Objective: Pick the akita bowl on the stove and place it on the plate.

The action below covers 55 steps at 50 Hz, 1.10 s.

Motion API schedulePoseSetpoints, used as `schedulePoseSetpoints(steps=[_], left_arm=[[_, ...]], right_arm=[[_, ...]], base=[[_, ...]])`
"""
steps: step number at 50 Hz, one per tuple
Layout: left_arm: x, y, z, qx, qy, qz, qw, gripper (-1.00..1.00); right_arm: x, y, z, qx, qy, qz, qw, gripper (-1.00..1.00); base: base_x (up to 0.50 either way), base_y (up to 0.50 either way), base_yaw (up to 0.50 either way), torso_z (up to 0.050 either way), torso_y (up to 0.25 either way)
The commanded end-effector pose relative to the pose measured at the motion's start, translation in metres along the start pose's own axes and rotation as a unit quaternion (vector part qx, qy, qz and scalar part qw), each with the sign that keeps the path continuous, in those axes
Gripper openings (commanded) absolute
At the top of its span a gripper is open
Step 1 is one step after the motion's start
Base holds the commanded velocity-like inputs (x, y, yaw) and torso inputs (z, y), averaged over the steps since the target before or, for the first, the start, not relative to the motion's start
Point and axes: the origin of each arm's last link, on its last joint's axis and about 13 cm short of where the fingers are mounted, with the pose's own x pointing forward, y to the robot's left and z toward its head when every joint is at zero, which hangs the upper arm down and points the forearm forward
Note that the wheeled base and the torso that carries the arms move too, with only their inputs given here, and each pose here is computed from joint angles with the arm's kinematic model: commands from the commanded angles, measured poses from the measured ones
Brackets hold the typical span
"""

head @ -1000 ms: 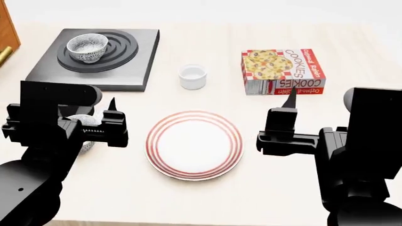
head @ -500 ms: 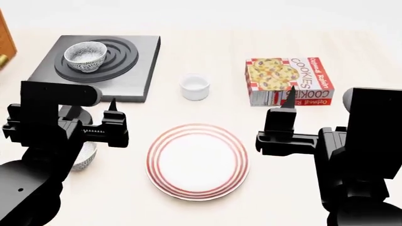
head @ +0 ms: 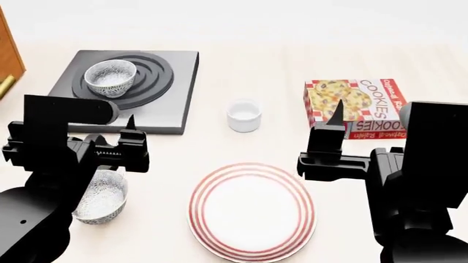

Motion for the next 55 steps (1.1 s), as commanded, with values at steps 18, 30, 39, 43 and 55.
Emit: schedulePoseSetpoints(steps=[18, 30, 39, 43, 55], left_arm=[[-0.0001, 0.0001, 0.0001, 0.001, 0.000, -0.001, 1.000, 1.00], [-0.0006, 0.0002, -0.0001, 0.000, 0.001, -0.002, 1.000, 1.00], [0.0003, 0.0007, 0.0006, 0.001, 0.001, 0.000, 1.000, 1.00], [0.0002, 0.0004, 0.0006, 0.002, 0.001, -0.001, 1.000, 1.00], [0.0009, 0.0005, -0.0001, 0.002, 0.001, 0.000, 1.000, 1.00]], right_arm=[[-0.0001, 0.0001, 0.0003, 0.001, -0.001, 0.000, 1.000, 1.00], [0.0000, 0.0001, 0.0004, 0.000, -0.001, 0.001, 1.000, 1.00], [0.0001, -0.0003, -0.0009, -0.001, -0.001, 0.002, 1.000, 1.00], [0.0003, -0.0003, -0.0003, -0.001, -0.001, 0.002, 1.000, 1.00], [0.0002, -0.0004, -0.0006, -0.001, -0.001, 0.003, 1.000, 1.00]], base=[[0.26, -0.04, 0.00, 0.000, 0.000], [0.27, -0.04, 0.00, 0.000, 0.001], [0.27, -0.04, 0.00, 0.000, 0.000], [0.26, -0.03, 0.00, 0.000, 0.000], [0.26, -0.03, 0.00, 0.000, 0.001]])
